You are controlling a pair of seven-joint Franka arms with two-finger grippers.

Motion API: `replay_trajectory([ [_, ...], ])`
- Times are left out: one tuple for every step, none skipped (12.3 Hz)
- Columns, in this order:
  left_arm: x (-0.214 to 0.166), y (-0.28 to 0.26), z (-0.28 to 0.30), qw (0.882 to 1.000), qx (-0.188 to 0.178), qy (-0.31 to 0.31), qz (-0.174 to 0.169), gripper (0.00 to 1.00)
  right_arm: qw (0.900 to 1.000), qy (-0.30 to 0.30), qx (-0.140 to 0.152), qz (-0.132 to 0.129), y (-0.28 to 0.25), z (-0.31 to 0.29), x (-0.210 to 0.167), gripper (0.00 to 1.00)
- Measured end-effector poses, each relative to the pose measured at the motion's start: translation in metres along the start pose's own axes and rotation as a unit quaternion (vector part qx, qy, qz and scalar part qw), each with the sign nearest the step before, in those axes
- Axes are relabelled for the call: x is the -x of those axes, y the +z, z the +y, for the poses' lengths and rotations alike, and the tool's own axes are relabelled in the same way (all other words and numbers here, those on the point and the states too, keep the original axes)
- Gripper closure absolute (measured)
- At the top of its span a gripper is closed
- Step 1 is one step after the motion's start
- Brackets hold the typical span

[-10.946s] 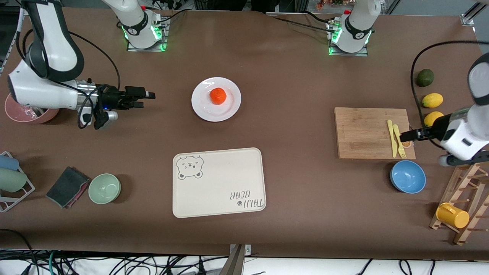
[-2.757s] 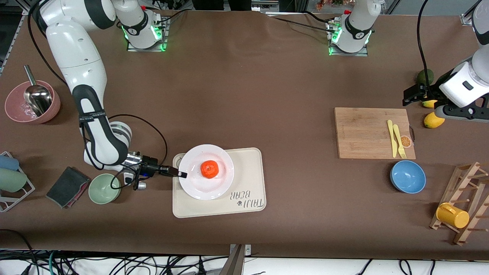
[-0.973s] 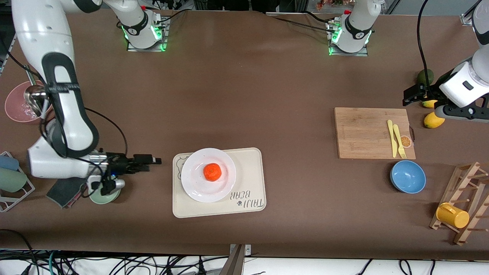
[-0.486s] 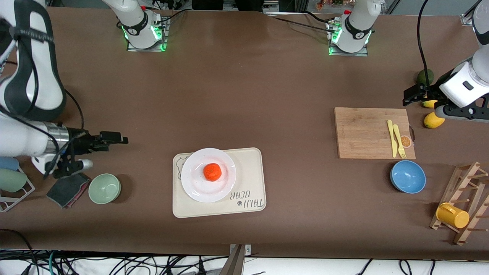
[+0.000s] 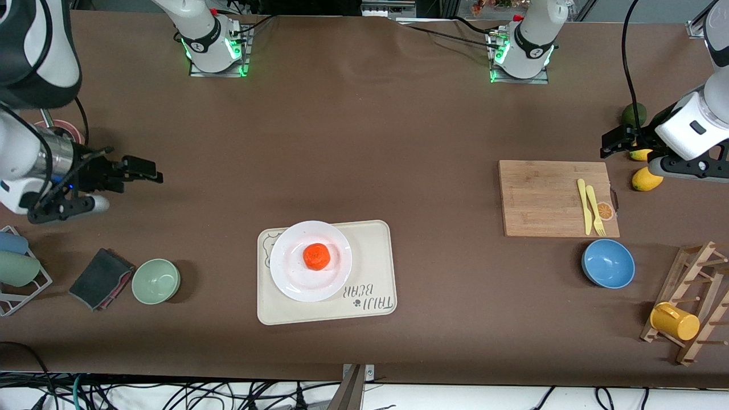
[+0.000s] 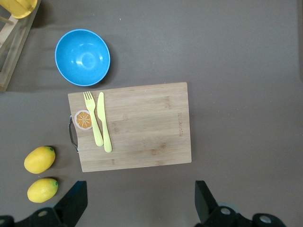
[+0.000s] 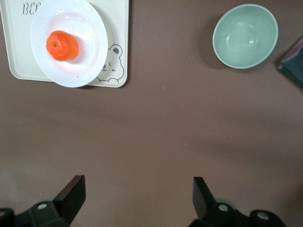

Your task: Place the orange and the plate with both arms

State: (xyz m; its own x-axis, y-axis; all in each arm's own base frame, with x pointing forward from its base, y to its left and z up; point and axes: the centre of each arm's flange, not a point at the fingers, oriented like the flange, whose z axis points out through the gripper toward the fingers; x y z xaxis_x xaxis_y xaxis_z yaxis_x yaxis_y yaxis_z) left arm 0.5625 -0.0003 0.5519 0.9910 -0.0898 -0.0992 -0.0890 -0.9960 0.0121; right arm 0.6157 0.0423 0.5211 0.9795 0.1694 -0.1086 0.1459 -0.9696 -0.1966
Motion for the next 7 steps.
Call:
replay_trajectory([
  [0.000, 0.000, 0.000, 1.000, 0.000, 0.000, 0.000, 0.00, 1.000, 0.006, 0.007, 0.002, -0.007, -0.001, 0.013, 0.00],
  [0.000, 0.000, 0.000, 1.000, 0.000, 0.000, 0.000, 0.00, 1.000, 0.010, 0.012, 0.007, -0.016, -0.003, 0.025, 0.00],
  [0.000, 0.000, 0.000, 1.000, 0.000, 0.000, 0.000, 0.00, 1.000, 0.011, 0.016, 0.013, -0.025, -0.005, 0.035, 0.00],
  [0.000, 0.000, 0.000, 1.000, 0.000, 0.000, 0.000, 0.00, 1.000, 0.012, 0.020, 0.017, -0.033, -0.007, 0.043, 0.00],
  [0.000, 0.000, 0.000, 1.000, 0.000, 0.000, 0.000, 0.00, 0.999, 0.014, 0.028, 0.017, -0.040, -0.007, 0.050, 0.00],
  [0.000, 0.000, 0.000, 1.000, 0.000, 0.000, 0.000, 0.00, 0.999, 0.015, 0.041, 0.017, -0.046, -0.007, 0.056, 0.00],
  [0.000, 0.000, 0.000, 1.000, 0.000, 0.000, 0.000, 0.00, 0.998, 0.014, 0.055, 0.018, -0.052, -0.006, 0.061, 0.00],
])
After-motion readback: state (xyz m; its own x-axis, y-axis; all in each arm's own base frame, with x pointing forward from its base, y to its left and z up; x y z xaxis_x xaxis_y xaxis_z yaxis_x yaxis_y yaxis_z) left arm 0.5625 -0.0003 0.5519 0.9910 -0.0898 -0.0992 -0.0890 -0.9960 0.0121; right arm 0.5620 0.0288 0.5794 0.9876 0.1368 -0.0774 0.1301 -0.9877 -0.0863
